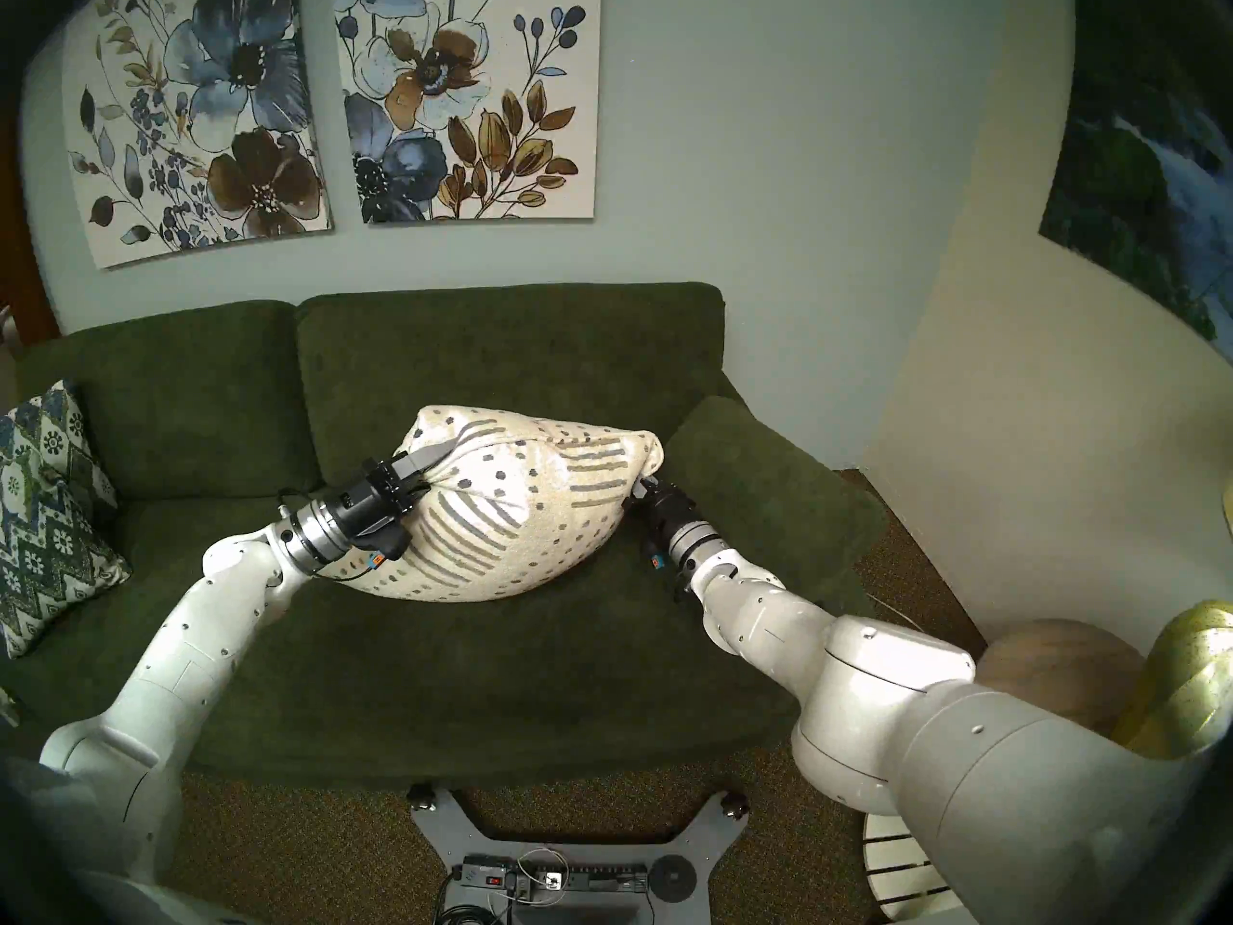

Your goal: Fluff a cushion

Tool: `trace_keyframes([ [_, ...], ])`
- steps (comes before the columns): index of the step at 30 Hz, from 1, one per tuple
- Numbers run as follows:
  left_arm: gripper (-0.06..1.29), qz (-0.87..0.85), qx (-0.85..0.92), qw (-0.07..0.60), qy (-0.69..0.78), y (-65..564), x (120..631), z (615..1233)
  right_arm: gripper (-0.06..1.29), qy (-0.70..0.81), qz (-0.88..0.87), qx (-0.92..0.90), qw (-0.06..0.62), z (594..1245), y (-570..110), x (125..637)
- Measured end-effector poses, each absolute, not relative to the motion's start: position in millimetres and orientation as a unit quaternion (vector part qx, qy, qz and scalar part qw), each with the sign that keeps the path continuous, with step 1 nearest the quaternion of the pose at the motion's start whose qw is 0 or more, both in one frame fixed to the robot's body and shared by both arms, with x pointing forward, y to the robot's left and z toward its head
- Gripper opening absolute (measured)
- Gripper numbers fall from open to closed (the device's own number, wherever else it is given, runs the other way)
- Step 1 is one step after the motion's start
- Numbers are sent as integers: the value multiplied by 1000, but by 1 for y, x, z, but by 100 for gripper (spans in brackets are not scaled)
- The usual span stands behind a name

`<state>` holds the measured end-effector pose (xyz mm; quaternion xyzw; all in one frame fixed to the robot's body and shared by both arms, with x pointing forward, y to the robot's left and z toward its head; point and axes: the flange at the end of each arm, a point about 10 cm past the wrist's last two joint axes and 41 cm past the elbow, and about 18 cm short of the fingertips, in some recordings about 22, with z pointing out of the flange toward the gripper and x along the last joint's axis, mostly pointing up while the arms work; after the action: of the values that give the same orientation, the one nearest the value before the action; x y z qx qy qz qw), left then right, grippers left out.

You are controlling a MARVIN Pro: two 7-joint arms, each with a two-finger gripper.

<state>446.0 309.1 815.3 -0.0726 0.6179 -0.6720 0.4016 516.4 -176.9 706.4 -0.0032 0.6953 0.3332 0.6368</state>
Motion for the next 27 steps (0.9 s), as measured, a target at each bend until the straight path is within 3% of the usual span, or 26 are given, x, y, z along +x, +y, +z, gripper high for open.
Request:
trace_keyframes([
  [27, 16, -597, -104, 454, 653, 300, 513, 845, -4, 734, 284, 48, 615, 741, -160, 561],
])
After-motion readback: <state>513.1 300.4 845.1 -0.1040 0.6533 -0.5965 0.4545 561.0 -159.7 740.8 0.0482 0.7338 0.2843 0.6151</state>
